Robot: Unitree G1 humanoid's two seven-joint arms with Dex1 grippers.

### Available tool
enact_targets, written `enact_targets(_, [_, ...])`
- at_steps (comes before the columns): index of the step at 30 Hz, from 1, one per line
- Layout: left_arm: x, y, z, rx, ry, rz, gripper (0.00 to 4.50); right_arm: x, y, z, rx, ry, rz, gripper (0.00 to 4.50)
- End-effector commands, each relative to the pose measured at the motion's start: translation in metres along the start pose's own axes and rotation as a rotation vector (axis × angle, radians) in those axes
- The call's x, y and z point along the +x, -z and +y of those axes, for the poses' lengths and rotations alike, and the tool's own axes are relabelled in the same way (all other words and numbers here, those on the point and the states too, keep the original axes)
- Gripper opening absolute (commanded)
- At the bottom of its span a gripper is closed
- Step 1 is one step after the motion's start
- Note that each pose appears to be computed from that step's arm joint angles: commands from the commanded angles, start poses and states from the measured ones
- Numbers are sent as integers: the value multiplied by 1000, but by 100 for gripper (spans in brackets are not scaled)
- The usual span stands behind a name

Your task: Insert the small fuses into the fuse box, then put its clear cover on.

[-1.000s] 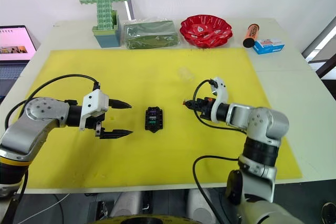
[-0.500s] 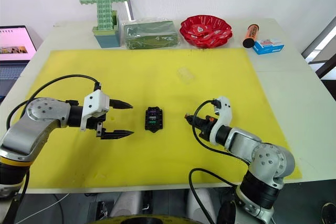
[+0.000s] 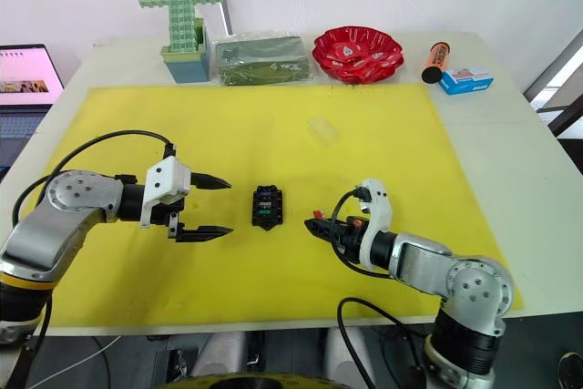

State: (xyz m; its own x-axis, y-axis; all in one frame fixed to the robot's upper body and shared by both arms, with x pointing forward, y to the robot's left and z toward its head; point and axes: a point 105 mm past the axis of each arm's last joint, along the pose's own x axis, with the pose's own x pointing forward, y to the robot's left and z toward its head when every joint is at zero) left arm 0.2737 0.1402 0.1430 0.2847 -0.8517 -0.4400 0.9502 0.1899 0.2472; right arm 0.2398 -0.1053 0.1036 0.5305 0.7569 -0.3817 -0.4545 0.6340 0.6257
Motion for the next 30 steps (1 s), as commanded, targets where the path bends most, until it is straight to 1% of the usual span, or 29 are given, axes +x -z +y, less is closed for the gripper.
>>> enact_targets(1, [0,-8,1,42,-8,-20,450,-6,5,21,-89,-102,63,276])
enact_targets(4, [1,-8,2,43,-8,-20,450,-13,1,25,-126,-143,93,276])
enact_targets(10, [1,-8,3,48,-7,-21,450,-27,-23,17,-250,-119,147,276])
enact_targets(13, [0,-9,4,53,-4,-20,450,-33,-29,17,-332,-147,208,276])
enact_targets(16, [-1,-9,6,59,1,-19,450,-33,-43,13,-377,-164,260,276])
enact_targets(17, [-1,-9,6,60,2,-19,450,-32,-47,10,-366,-169,279,276])
enact_targets(18, [0,-9,7,62,2,-19,450,-29,-51,2,-375,-137,305,276])
enact_targets(19, [0,-10,8,66,3,-20,450,-27,-50,-4,-388,-126,362,276])
enact_targets(21, [2,-11,9,71,4,-24,450,-23,-55,-7,-376,-156,411,276])
enact_targets(24, [3,-12,10,73,6,-27,450,-15,-67,-13,-345,-186,428,276])
enact_targets(26, [5,-11,10,74,5,-28,450,-4,-74,-18,-332,-186,434,276])
enact_targets(30, [4,-12,9,70,2,-32,450,7,-79,-13,-322,-253,484,276])
